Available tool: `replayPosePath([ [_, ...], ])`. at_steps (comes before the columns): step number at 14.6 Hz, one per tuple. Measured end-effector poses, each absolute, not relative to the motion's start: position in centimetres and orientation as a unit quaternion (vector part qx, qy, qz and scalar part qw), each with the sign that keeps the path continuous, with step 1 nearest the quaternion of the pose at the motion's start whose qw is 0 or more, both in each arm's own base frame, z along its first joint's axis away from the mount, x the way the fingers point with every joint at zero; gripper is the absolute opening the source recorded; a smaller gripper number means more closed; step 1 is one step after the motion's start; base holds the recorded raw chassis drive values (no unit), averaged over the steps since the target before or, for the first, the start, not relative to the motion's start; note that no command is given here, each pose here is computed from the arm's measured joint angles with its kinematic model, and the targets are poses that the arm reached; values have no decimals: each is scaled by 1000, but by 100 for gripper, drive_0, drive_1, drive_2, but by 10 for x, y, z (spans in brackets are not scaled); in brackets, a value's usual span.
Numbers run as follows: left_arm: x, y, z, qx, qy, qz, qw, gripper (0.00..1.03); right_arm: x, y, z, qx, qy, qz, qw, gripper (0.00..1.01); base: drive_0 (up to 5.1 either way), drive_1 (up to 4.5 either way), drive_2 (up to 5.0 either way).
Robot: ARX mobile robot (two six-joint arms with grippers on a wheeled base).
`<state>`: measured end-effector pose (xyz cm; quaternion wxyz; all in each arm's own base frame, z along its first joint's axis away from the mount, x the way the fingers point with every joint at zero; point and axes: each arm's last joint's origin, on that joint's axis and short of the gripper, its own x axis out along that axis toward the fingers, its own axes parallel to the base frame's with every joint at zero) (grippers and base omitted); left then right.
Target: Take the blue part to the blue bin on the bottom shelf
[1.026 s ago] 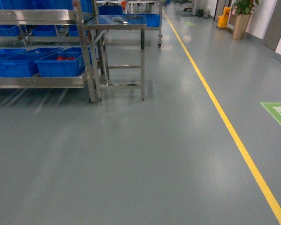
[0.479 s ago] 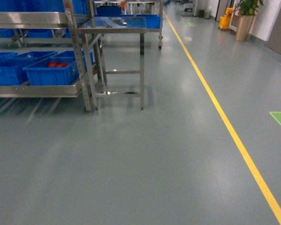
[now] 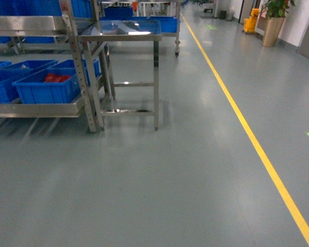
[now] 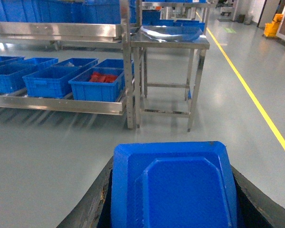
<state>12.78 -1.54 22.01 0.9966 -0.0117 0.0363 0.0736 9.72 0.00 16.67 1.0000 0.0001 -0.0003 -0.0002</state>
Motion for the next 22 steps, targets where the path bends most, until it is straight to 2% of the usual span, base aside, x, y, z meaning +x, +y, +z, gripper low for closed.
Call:
replayPosePath([
  [22, 128, -15, 220, -12, 37, 74, 997, 44, 97, 0, 167, 0, -4, 0, 1000, 98, -5, 429, -438],
])
